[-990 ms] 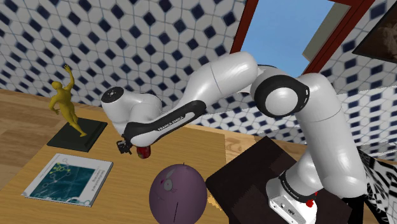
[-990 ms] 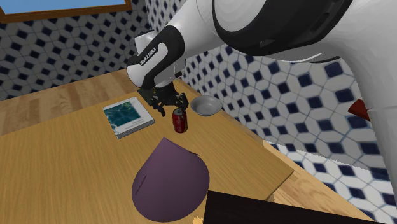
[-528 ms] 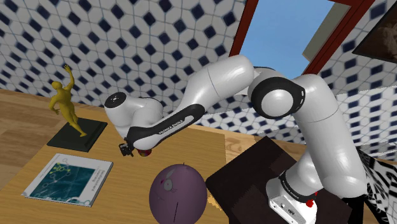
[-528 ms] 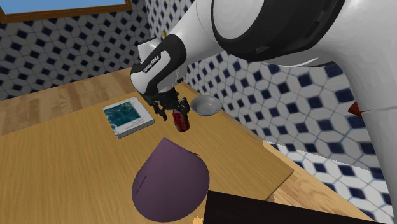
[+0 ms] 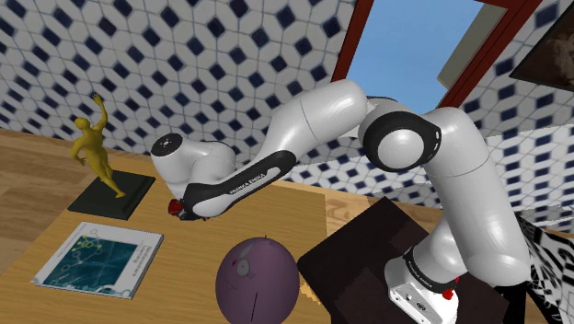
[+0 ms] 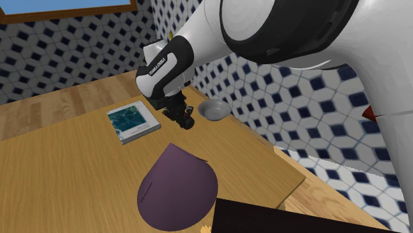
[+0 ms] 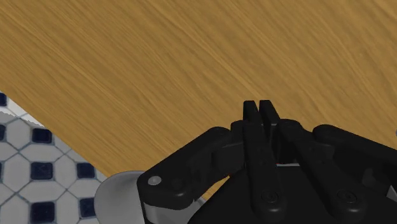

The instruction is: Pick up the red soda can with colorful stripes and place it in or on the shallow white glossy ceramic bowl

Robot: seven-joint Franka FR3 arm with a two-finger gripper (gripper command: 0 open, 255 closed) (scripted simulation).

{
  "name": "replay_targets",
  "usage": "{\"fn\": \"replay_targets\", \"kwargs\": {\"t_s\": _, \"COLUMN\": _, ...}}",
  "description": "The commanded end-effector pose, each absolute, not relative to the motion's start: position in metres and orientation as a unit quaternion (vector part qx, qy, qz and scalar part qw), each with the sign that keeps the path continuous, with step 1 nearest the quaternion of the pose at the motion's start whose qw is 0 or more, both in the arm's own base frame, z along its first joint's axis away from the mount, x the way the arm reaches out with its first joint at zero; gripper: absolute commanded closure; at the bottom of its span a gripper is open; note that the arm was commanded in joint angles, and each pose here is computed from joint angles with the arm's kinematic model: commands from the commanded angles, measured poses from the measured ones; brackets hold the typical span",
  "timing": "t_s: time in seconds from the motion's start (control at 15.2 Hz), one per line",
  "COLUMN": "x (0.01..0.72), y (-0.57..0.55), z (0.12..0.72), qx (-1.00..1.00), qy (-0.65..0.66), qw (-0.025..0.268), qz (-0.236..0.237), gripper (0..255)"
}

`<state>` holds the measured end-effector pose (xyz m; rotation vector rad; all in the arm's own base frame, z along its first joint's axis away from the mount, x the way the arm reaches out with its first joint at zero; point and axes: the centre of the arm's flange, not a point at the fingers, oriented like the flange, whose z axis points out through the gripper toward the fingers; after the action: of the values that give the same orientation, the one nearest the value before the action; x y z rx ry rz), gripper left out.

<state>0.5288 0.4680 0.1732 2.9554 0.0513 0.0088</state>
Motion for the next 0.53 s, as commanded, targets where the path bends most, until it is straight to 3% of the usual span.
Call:
{"fn": "replay_targets", "kwargs": {"t_s": 0.0, "x": 0.529, "y": 0.468, "z": 0.173, "qx": 0.996, "qy": 0.017, "qw": 0.093, "qz": 0.003, "gripper": 255}}
{"fn": "replay_targets", "kwargs": {"t_s": 0.26, "x": 0.529, "y": 0.468, "z": 0.173, "qx": 0.996, "qy": 0.017, "qw": 0.093, "qz": 0.003, "gripper": 255}}
{"fn": "replay_targets", "kwargs": {"t_s": 0.33, "x": 0.529, "y": 0.468, "z": 0.173, "qx": 0.996, "qy": 0.017, "qw": 0.093, "qz": 0.003, "gripper": 0}}
{"fn": "replay_targets", "kwargs": {"t_s": 0.46, "x": 0.550, "y": 0.470, "z": 0.171, "qx": 0.992, "qy": 0.098, "qw": 0.084, "qz": 0.010, "gripper": 0}}
